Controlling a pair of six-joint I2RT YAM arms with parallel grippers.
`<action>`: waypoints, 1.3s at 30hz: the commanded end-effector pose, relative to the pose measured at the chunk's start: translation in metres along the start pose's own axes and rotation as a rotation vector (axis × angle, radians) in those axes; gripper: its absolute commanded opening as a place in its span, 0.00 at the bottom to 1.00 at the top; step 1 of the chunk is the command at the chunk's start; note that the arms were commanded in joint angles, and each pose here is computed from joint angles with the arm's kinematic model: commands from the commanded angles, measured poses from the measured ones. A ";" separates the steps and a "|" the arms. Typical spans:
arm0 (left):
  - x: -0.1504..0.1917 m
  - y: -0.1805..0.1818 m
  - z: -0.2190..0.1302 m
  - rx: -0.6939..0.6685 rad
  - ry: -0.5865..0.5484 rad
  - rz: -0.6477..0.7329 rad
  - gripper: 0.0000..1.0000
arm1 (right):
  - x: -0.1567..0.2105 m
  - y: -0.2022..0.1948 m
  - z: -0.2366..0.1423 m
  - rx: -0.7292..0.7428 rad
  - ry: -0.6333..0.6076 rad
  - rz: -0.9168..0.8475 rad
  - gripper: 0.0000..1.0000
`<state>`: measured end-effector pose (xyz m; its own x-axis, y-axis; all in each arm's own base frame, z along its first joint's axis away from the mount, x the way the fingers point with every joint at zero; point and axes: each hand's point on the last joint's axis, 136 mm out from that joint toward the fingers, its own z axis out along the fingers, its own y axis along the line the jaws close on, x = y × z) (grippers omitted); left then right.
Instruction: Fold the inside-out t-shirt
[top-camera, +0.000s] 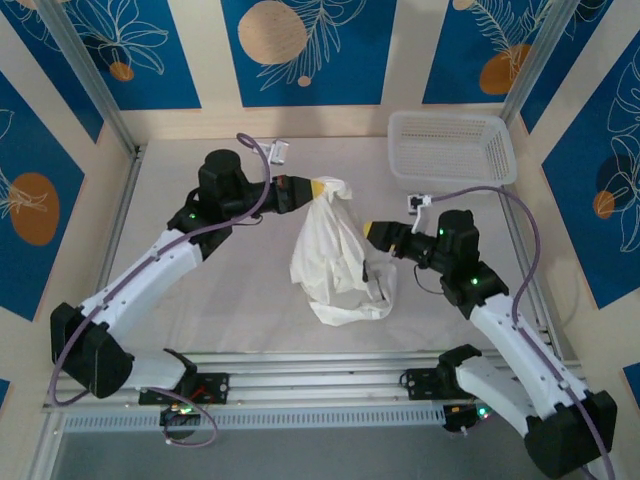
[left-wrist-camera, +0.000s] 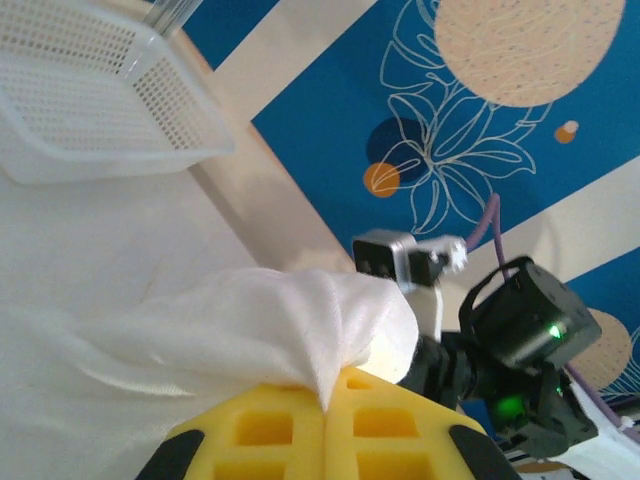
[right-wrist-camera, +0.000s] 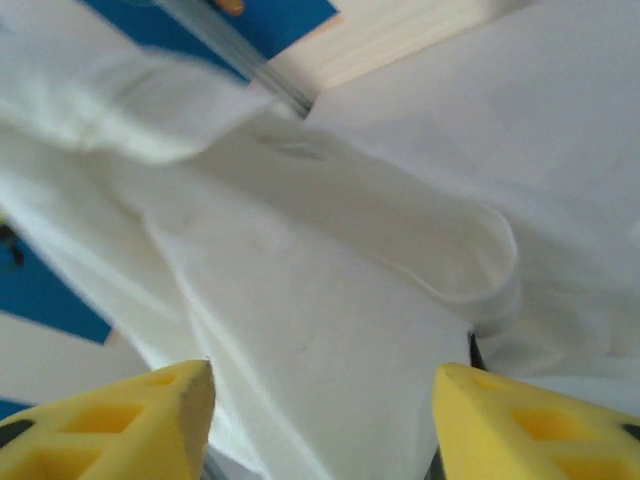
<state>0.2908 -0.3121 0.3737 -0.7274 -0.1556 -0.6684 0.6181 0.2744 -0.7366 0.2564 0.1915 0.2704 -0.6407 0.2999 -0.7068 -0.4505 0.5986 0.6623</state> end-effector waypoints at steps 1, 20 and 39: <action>-0.010 -0.018 -0.005 0.040 -0.012 0.032 0.00 | 0.003 0.008 0.008 0.048 -0.059 -0.296 0.66; -0.058 0.048 -0.093 -0.535 -0.094 0.204 0.00 | -0.034 0.025 -0.009 -0.096 -0.202 -0.192 0.00; 0.036 0.033 -0.033 -0.249 0.217 0.563 0.67 | -0.030 0.061 0.000 -0.327 -0.036 -0.098 0.00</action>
<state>0.3157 -0.2483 0.3064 -0.6061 0.1047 -0.7885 0.6561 0.6262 -0.4211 0.2519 0.2140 0.3058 -0.5983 0.2769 -0.7519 -0.6379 0.4032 0.6561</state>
